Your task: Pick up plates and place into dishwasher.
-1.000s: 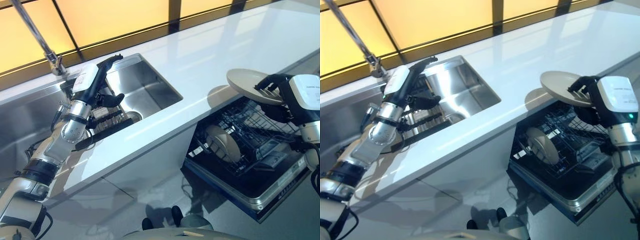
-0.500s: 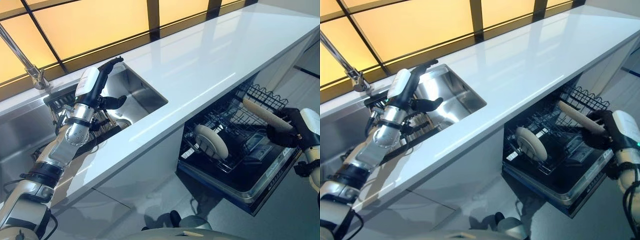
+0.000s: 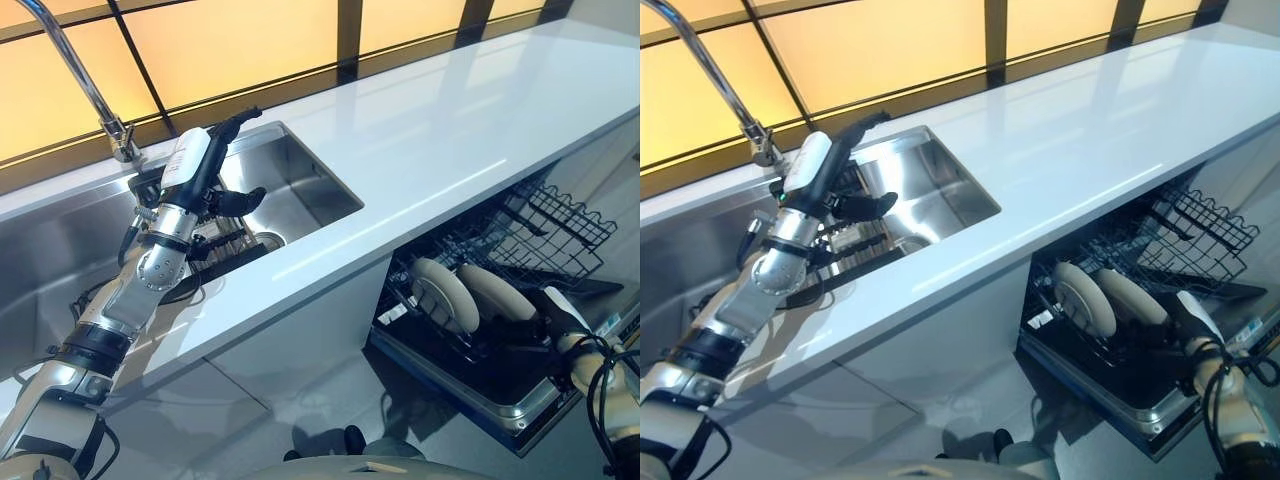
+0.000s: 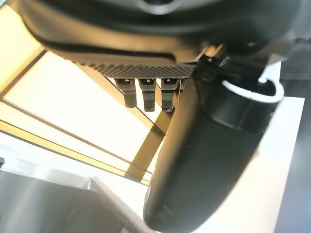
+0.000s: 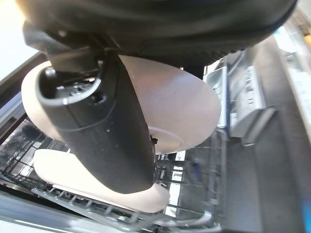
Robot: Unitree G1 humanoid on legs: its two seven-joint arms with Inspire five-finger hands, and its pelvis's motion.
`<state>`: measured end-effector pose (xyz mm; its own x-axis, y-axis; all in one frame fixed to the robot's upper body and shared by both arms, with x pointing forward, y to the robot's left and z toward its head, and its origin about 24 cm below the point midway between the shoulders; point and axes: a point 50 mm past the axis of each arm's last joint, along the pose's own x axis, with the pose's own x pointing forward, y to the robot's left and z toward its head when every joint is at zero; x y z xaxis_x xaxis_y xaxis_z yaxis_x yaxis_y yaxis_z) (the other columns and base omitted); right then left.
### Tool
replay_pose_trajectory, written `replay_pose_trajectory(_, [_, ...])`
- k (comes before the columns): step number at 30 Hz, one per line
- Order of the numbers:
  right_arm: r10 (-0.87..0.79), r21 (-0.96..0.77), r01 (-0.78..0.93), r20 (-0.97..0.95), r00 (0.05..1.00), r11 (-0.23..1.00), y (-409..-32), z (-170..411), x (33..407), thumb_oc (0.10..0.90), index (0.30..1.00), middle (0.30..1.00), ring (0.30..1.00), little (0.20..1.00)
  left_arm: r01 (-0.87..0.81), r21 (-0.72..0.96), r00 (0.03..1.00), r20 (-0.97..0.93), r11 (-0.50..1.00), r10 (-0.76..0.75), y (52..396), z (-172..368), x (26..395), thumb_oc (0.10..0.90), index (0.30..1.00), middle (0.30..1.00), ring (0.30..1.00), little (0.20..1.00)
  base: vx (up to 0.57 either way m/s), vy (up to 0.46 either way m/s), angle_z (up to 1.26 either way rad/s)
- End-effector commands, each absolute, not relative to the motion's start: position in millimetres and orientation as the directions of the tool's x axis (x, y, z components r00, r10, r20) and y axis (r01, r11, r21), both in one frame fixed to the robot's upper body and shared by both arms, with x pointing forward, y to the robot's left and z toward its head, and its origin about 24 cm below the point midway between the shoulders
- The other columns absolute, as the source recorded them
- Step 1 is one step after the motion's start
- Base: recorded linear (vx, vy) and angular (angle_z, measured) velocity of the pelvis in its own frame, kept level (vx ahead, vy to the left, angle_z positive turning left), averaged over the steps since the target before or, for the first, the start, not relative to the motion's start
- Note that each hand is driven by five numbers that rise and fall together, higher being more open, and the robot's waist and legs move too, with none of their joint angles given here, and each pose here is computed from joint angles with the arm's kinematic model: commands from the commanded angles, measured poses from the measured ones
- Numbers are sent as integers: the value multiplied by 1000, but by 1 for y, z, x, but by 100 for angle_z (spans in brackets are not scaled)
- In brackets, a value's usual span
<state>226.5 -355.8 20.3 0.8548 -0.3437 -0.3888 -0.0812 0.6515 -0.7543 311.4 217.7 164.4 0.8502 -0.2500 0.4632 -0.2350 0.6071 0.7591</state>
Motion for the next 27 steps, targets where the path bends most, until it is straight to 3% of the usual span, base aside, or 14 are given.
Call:
replay_pose_trajectory(1, [-433, -827, 95, -189, 881, 554, -377, 70, 261, 100, 300, 300, 300, 200, -304, 673, 700, 638, 674, -322, 200, 221, 313, 800, 900, 900, 900, 900, -7, -29, 21])
replay_pose_trajectory(14, [-580, -852, 91, -269, 769, 515, -396, 68, 269, 100, 300, 300, 300, 200, -283, 692, 649, 648, 664, -399, 190, 245, 311, 800, 900, 900, 900, 900, 5, -38, 12])
replay_pose_trajectory(26, [-575, -824, -44, -431, 695, 565, -396, 37, 254, 100, 300, 300, 300, 200, -276, 687, 611, 665, 672, -429, 187, 252, 306, 800, 900, 900, 900, 900, 0, -14, 3])
replay_pose_trajectory(27, [-579, -824, -47, -436, 689, 565, -397, 36, 252, 226, 408, 408, 408, 326, -275, 687, 610, 665, 673, -431, 187, 252, 305, 800, 900, 900, 900, 900, 0, 0, 0])
